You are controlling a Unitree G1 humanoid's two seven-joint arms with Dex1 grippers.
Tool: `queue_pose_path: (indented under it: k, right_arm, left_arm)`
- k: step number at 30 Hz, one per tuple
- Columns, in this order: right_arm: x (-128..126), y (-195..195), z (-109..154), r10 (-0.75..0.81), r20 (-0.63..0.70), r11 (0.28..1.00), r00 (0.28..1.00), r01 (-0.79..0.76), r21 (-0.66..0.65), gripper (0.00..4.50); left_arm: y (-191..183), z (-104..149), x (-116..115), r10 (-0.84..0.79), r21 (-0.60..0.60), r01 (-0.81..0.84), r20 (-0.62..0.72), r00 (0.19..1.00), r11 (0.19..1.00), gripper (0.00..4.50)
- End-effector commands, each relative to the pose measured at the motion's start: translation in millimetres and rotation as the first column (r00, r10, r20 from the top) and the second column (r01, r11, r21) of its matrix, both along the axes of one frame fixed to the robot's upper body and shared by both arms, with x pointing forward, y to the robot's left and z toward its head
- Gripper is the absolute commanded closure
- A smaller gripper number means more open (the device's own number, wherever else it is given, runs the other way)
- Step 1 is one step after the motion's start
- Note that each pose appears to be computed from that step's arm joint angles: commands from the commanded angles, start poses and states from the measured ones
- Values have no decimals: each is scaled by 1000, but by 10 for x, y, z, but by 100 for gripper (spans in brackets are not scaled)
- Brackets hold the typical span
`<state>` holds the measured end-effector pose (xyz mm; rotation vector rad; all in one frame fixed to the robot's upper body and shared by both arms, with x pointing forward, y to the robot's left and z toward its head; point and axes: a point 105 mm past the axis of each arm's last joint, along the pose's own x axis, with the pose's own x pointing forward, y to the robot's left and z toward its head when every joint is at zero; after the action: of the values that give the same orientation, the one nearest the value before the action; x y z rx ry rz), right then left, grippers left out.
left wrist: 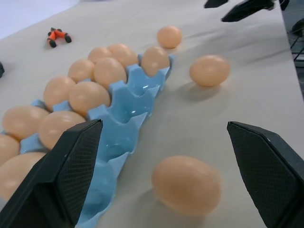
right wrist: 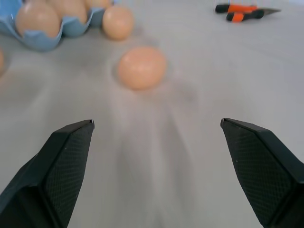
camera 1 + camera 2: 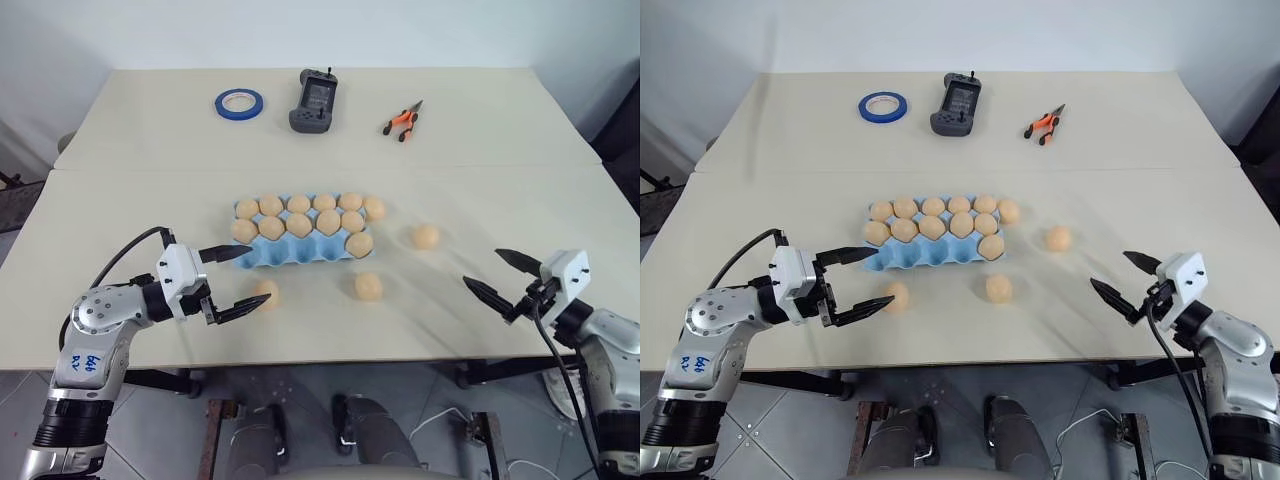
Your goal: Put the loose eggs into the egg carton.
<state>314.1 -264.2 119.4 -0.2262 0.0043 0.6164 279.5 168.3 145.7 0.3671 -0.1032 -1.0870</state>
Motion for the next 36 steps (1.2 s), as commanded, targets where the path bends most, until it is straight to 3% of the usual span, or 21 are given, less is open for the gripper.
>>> queue_pose_path:
  k: [1,19,22,28,32,36]
  right_arm:
    - [182,71,79,-19,2,1000,1000,19,21,0]
    - [835,721,-6,55,-18,996,998,-53,66,0]
    - [851,782,-31,66,-12,995,998,-65,70,61]
    - [802,810,8,102,14,993,995,-103,49,263]
    - [750,1029,282,195,92,978,977,-201,62,263]
    - [625,1502,599,340,158,933,927,-354,67,263]
  left_arm:
    - [-51,104,-50,-35,-17,36,43,998,999,3]
    - [-55,3,-18,-1,-52,2,22,1000,999,3]
    - [-55,-6,-17,6,-54,-5,22,1000,999,0]
    - [60,2,-1,72,-64,-70,28,997,995,0]
    - [169,33,24,143,-91,-140,33,989,986,0]
    - [298,-12,10,205,-94,-203,13,979,975,0]
